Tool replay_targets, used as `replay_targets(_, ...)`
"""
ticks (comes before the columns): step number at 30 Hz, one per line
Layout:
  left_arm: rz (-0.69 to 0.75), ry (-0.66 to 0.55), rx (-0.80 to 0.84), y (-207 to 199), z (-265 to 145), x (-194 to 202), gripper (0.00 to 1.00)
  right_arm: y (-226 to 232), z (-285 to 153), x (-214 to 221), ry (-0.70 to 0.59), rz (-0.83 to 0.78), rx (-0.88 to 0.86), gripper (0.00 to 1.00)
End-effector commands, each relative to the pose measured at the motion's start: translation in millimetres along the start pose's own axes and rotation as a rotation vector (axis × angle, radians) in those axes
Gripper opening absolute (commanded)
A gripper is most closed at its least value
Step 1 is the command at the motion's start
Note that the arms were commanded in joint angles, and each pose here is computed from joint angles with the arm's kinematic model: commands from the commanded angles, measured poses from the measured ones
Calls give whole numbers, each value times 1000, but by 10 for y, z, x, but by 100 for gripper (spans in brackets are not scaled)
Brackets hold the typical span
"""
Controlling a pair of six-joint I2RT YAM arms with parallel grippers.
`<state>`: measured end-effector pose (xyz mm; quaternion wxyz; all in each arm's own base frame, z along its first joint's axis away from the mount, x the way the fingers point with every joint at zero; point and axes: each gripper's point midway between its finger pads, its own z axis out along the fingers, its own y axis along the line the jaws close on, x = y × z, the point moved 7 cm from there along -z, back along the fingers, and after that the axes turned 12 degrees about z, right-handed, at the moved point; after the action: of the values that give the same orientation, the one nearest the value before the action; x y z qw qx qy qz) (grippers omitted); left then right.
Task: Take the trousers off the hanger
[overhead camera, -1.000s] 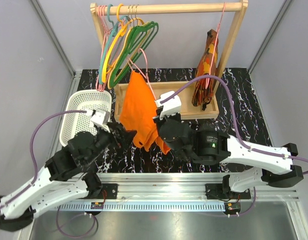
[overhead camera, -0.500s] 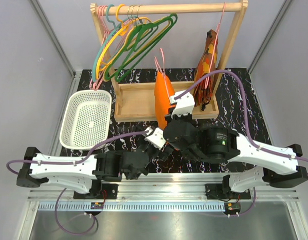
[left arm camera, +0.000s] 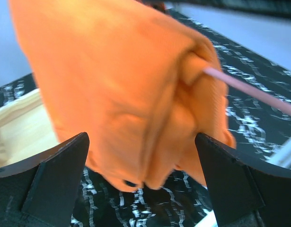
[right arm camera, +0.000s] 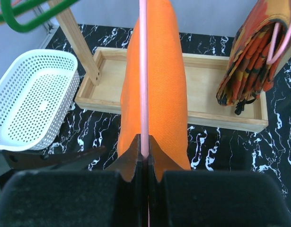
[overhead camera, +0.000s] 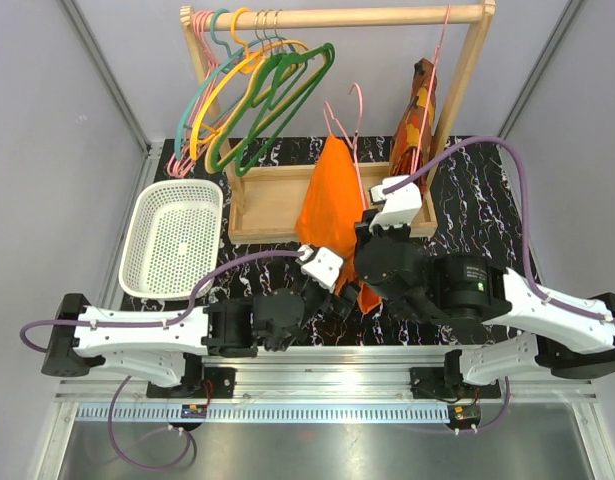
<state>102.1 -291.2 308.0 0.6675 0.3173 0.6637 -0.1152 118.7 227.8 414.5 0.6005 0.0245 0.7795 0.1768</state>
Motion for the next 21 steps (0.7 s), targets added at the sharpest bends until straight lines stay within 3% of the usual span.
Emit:
replay_targets(1,-135,-77,68,-132,41,-194,98,-88,-121,-543,-182,233,46,0)
replay_targets(8,-80,-32,-20,-184,219,-96,83,-149,-148,-576,-186,227,53,0)
replay_targets(21,-114,-74,-73,-167,481,-95,86,-187,-195,-615,-178,280,11,0)
